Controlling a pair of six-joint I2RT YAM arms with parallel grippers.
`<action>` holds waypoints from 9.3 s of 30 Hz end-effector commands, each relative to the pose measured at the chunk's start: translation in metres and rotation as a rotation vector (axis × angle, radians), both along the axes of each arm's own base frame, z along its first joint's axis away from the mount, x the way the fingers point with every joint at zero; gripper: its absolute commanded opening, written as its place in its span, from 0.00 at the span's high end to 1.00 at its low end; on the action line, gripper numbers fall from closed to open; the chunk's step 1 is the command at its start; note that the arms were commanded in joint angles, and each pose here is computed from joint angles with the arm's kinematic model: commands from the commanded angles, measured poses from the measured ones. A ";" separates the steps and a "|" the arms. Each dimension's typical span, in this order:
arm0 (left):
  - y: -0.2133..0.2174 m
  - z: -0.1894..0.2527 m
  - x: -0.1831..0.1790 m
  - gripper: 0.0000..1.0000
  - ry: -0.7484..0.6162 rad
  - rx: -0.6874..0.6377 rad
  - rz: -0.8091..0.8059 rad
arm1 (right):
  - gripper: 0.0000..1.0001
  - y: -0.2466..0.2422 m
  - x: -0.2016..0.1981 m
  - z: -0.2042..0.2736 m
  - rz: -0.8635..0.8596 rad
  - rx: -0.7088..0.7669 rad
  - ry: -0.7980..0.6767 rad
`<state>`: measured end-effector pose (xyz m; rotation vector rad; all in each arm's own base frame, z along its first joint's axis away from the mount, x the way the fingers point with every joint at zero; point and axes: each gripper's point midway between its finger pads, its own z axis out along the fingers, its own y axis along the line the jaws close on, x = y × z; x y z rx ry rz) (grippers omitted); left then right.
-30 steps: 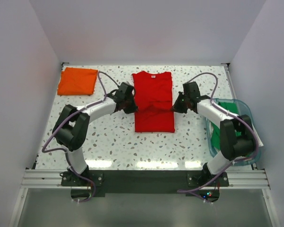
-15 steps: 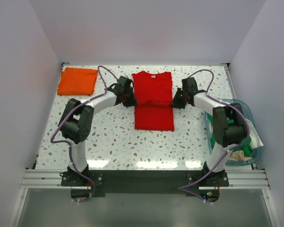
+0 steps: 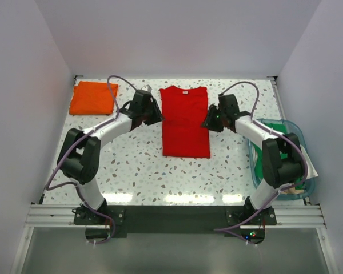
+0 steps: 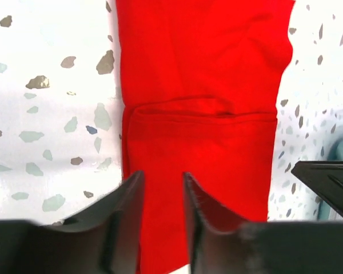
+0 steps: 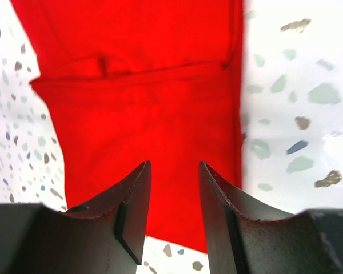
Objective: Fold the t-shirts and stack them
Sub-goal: Fold the tshirt
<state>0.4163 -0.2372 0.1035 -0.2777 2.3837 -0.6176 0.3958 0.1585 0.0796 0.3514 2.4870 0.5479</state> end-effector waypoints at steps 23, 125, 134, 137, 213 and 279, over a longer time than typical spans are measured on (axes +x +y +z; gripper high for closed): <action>-0.043 -0.082 -0.103 0.91 0.164 -0.092 -0.153 | 0.60 0.013 -0.103 -0.054 0.116 -0.064 0.100; 0.006 -0.011 -0.176 0.61 0.059 -0.012 -0.128 | 0.63 0.102 0.046 0.090 0.368 0.109 -0.357; 0.004 -0.028 -0.151 0.66 0.088 -0.050 -0.068 | 0.64 0.170 0.108 0.033 0.519 0.126 -0.321; 0.003 -0.034 -0.150 0.67 0.102 -0.042 -0.071 | 0.62 0.185 0.112 0.024 0.535 0.120 -0.335; 0.005 -0.060 -0.156 0.65 0.153 -0.029 -0.102 | 0.97 0.134 0.111 -0.066 0.379 -0.225 -0.168; 0.035 -0.095 -0.282 0.56 0.410 -0.098 -0.274 | 0.55 0.015 -0.258 -0.054 0.112 0.311 0.345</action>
